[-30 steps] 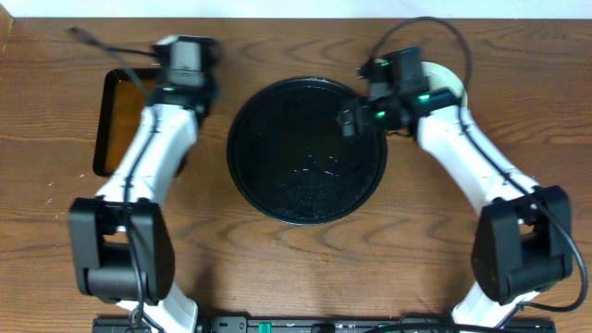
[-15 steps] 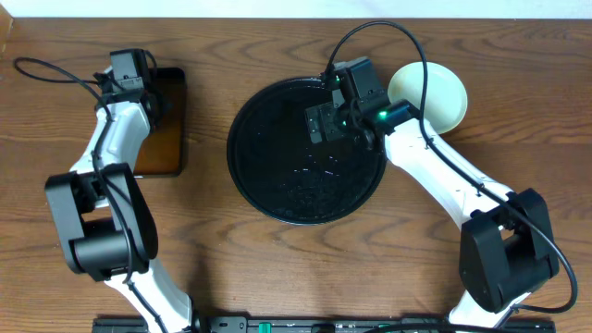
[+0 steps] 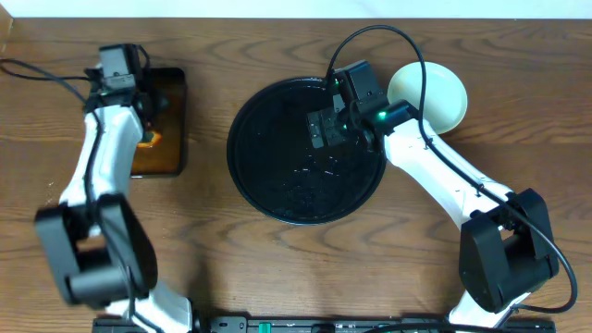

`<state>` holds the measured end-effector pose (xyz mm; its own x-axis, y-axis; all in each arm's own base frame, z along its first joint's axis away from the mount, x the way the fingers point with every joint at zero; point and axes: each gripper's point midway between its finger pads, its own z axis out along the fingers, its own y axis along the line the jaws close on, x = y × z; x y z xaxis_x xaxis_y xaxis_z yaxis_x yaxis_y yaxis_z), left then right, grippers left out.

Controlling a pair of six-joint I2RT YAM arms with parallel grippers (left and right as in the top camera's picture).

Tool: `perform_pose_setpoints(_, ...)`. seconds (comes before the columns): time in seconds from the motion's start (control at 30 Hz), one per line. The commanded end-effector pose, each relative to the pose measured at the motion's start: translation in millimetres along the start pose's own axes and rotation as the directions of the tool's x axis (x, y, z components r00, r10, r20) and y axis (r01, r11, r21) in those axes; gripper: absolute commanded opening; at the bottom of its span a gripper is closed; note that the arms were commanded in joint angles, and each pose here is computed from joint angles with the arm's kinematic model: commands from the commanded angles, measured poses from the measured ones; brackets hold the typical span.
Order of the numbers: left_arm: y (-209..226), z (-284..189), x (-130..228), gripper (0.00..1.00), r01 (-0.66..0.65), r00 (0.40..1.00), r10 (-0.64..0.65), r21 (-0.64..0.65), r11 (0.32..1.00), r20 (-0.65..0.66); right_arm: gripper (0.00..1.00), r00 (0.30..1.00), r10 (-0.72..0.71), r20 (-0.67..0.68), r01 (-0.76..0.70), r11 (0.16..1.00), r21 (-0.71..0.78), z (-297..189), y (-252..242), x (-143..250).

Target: Clean dirty plates on tray and stack at the side

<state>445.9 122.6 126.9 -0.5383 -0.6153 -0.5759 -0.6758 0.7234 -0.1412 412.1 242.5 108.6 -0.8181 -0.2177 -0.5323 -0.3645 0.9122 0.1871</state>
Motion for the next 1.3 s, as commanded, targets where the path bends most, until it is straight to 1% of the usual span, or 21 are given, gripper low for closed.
perform_pose_setpoints(0.0,0.4,-55.3,-24.8,0.66,0.021,0.995,-0.026,0.052,0.998,0.093,0.99,1.0,0.018,0.007,-0.018,1.0,0.001,-2.4,4.8,-2.4)
perform_pose_setpoints(0.1,4.3,-89.7,-31.1,0.67,0.026,0.991,-0.036,0.075,0.997,0.128,0.99,0.999,0.018,0.03,-0.018,1.0,0.002,-17.9,6.1,-7.9)
perform_pose_setpoints(0.13,6.1,-98.5,-31.8,0.71,0.027,0.99,-0.038,0.08,0.996,0.135,0.99,0.999,0.019,0.046,-0.019,1.0,0.007,-27.2,5.3,-11.6)
perform_pose_setpoints(0.17,8.2,-106.9,-31.9,0.72,0.028,0.989,-0.04,0.083,0.996,0.14,0.99,0.997,0.021,0.068,-0.022,1.0,0.013,-38.9,3.8,-16.3)
perform_pose_setpoints(0.2,9.2,-112.3,-32.5,0.77,0.029,0.988,-0.041,0.087,0.996,0.146,0.99,0.995,0.022,0.096,-0.025,0.999,0.024,-53.9,1.4,-21.7)
perform_pose_setpoints(0.23,9.6,-116.5,-33.6,0.78,0.03,0.987,-0.044,0.091,0.995,0.153,0.99,0.992,0.024,0.125,-0.031,0.998,0.047,-70.1,-3.1,-26.6)
perform_pose_setpoints(0.37,9.4,-120.3,-34.9,0.79,0.052,0.985,-0.068,0.1,0.994,0.158,0.99,0.959,0.024,0.282,-0.086,0.974,0.209,-161.3,-33.3,-39.2)
perform_pose_setpoints(0.43,9.5,-119.0,-34.3,0.79,0.075,0.984,-0.09,0.102,0.992,0.153,0.99,0.932,0.015,0.362,-0.132,0.944,0.301,-211.9,-49.7,-36.7)
perform_pose_setpoints(0.47,9.5,-119.1,-34.4,0.79,0.075,0.984,-0.09,0.102,0.992,0.153,0.99,0.907,0.007,0.421,-0.17,0.921,0.351,-248.6,-59.6,-31.8)
perform_pose_setpoints(0.53,9.5,-119.0,-34.3,0.79,0.075,0.984,-0.09,0.102,0.992,0.153,0.99,0.877,0.001,0.48,-0.206,0.904,0.375,-285.7,-65.8,-24.0)
perform_pose_setpoints(0.63,9.5,-119.0,-34.3,0.79,0.075,0.984,-0.09,0.102,0.992,0.153,0.99,0.827,0.0,0.562,-0.235,0.908,0.346,-336.9,-64.9,-6.5)
perform_pose_setpoints(0.8,9.5,-119.0,-34.3,0.79,0.075,0.984,-0.09,0.102,0.992,0.153,0.99,0.707,0.009,0.707,-0.258,0.934,0.246,-409.1,-57.4,19.3)
perform_pose_setpoints(0.93,9.5,-119.0,-34.3,0.8,0.075,0.984,-0.09,0.102,0.992,0.153,0.99,0.615,0.017,0.788,-0.272,0.943,0.192,-451.7,-56.7,40.7)
perform_pose_setpoints(1.07,9.5,-119.0,-34.3,0.8,0.075,0.984,-0.09,0.102,0.992,0.153,0.99,0.543,0.024,0.84,-0.279,0.948,0.153,-481.1,-57.2,60.9)
perform_pose_setpoints(1.17,9.5,-119.0,-34.3,0.8,0.075,0.984,-0.09,0.102,0.992,0.153,0.99,0.527,0.026,0.849,-0.279,0.949,0.144,-490.0,-58.8,75.2)
perform_pose_setpoints(1.27,9.5,-119.0,-34.3,0.8,0.075,0.984,-0.09,0.102,0.992,0.153,0.99,0.543,0.024,0.839,-0.278,0.948,0.153,-489.6,-61.4,89.2)
